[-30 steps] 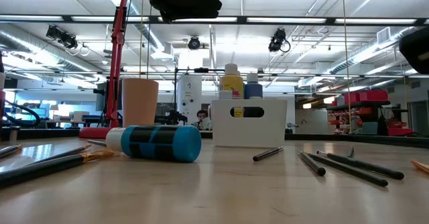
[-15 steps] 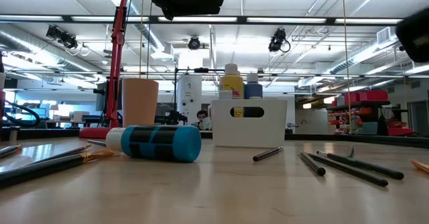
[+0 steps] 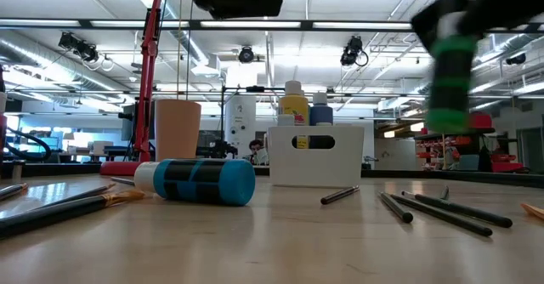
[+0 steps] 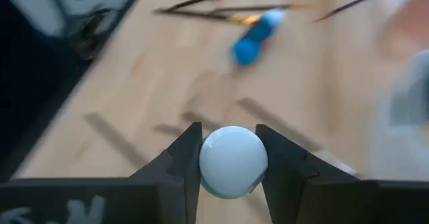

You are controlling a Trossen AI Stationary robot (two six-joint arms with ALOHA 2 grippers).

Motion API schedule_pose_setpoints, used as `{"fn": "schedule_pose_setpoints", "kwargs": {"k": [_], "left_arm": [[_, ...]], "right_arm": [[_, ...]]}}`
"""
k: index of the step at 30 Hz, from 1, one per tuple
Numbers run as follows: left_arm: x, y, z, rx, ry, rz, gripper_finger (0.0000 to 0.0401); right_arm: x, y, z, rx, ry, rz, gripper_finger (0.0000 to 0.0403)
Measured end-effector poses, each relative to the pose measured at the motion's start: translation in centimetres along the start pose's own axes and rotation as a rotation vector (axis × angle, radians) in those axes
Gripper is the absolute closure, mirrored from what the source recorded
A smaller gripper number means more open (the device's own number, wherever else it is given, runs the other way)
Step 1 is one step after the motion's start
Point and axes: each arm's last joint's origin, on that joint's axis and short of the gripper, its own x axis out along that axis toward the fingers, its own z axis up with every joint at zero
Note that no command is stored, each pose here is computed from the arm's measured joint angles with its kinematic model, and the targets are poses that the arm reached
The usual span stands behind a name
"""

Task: Pick & Place Paint Supplies
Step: Put the small green paint bottle into the white bin

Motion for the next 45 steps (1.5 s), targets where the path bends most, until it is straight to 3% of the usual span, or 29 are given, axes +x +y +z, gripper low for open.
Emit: {"fn": "schedule_pose_setpoints", "kwargs": {"k": [7,11,15,32,45], "left_arm": [[0.0,-0.1,0.0,0.085,-0.004,-0.021,0.0232],[0.0,-0.1,0.0,0.108,-0.004,-0.021,0.0232],[0.0,-0.1,0.0,0.109,-0.001,-0.021,0.0232],[0.0,-0.1,-0.1,0.107,0.007,-0.026,0.0232],[0.0,-0.1,-0.1,0.053,0.008,-0.028,0.0232]], "right_arm": [[-1.0,-4.6,4.4,-0.076,-0.075,-0.288,0.0285],[-0.8,-8.2,4.3,-0.023,-0.027,-0.441,0.0286],[0.3,-11.0,3.7,0.069,0.008,-0.522,0.0286],[8.0,-15.5,-0.2,0.107,0.163,-0.521,0.0286],[8.7,-16.8,-0.4,-0.004,0.152,-0.546,0.026]]}}
